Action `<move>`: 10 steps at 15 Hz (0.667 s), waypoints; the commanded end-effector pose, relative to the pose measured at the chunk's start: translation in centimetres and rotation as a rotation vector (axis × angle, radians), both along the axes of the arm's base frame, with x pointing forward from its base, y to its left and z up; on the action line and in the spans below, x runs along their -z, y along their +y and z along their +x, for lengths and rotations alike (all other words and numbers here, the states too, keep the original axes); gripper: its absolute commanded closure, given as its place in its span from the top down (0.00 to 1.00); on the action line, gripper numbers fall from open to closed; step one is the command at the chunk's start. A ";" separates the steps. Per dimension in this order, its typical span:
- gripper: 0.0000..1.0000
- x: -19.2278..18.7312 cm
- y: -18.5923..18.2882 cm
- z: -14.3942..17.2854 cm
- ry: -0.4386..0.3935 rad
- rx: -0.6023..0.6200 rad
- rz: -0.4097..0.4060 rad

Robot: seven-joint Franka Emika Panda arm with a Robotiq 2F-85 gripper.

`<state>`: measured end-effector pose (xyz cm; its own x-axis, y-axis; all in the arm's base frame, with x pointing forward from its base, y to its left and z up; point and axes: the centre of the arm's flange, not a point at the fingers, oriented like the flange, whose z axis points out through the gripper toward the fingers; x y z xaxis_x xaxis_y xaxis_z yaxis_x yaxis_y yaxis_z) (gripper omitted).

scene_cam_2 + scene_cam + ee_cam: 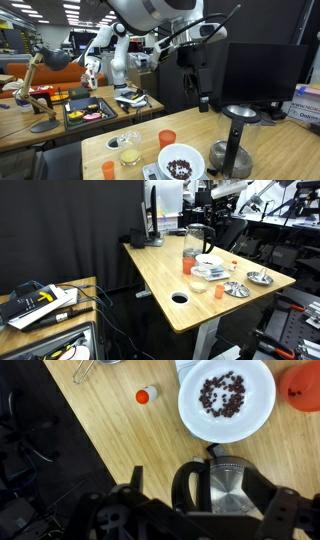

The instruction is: Press the button to open the lid of the kettle

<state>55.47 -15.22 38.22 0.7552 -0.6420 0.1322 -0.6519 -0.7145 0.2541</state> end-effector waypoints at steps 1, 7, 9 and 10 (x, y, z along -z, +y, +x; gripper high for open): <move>1.00 0.1 0.0 0.0 -0.003 0.004 -0.001; 1.00 0.1 -0.1 0.4 -0.018 -0.003 0.003; 1.00 0.6 -0.5 1.3 -0.038 -0.009 -0.001; 1.00 0.8 -1.0 2.1 -0.052 -0.014 0.001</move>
